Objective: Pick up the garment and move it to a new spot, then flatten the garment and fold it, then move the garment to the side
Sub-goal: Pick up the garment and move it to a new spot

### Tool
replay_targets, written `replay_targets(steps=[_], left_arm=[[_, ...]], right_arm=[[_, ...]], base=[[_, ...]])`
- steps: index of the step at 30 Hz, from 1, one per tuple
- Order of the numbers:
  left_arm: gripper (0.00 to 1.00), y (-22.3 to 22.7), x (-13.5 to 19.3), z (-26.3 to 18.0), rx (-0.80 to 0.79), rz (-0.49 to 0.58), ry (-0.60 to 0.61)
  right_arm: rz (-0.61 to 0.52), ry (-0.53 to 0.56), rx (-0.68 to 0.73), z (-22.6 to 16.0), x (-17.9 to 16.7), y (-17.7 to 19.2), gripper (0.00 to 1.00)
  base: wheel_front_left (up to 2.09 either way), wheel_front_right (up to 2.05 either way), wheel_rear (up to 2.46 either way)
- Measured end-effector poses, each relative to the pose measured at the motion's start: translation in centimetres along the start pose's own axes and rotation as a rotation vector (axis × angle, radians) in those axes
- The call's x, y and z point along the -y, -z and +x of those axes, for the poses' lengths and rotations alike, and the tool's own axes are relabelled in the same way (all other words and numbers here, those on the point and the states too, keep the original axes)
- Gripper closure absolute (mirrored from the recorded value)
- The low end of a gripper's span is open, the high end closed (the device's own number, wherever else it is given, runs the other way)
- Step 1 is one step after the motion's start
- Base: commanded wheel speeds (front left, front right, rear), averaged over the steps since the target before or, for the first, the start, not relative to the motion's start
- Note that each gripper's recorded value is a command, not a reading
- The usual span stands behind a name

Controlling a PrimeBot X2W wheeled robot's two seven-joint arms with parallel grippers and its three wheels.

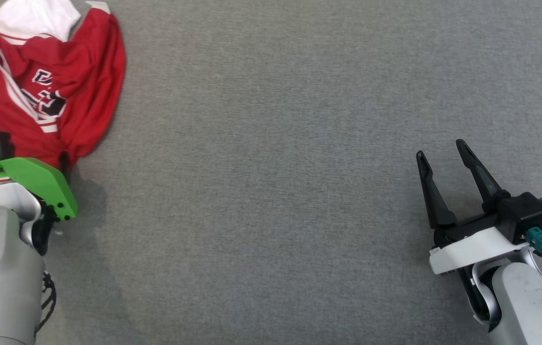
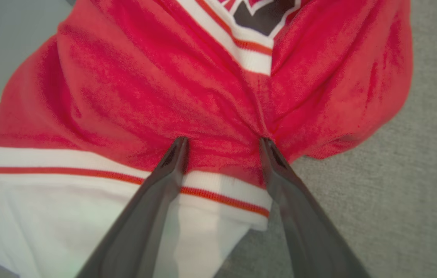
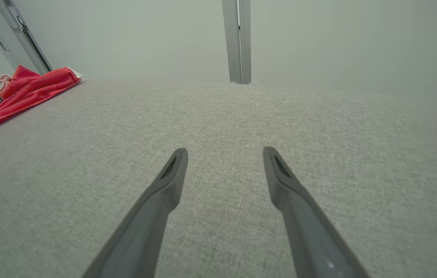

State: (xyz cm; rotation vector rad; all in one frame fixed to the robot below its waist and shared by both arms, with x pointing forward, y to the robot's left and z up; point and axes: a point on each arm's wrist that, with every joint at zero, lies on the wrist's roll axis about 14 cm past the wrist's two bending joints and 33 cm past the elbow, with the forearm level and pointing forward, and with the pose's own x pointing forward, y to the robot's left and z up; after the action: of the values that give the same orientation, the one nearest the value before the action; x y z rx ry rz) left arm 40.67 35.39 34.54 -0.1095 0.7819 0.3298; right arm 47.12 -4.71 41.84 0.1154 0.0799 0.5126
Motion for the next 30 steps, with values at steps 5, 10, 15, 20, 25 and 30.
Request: replay_targets(steps=[5,10,15,20,25,30], left_arm=[[1.00,-0.4,1.2,1.7,-0.029,0.032,0.022],[1.00,-5.6,3.6,0.6,0.197,0.087,0.105],[1.00,-10.2,10.0,-4.4,0.429,0.135,0.318],[1.00,-11.6,18.2,-13.6,0.583,0.177,0.601],[1.00,-11.8,27.3,-25.4,0.693,0.107,0.972],[1.00,-10.5,32.2,-31.0,0.669,0.061,1.185]], right_arm=[[0.016,0.086,-0.031,-2.0,2.0,0.8,0.00],[0.044,0.124,-0.020,-3.6,1.6,-0.2,0.00],[0.058,0.172,-0.021,-6.4,1.4,-0.9,0.00],[0.061,0.218,0.023,-8.7,1.2,-2.8,0.00],[0.047,0.276,0.059,-11.1,1.9,-4.2,0.00],[0.034,0.355,0.092,-13.8,3.3,-5.4,0.00]], base=[[0.00,0.00,0.00],[0.00,0.00,0.00],[0.00,0.00,0.00],[0.00,0.00,0.00],[0.00,0.00,0.00],[0.00,0.00,0.00]])
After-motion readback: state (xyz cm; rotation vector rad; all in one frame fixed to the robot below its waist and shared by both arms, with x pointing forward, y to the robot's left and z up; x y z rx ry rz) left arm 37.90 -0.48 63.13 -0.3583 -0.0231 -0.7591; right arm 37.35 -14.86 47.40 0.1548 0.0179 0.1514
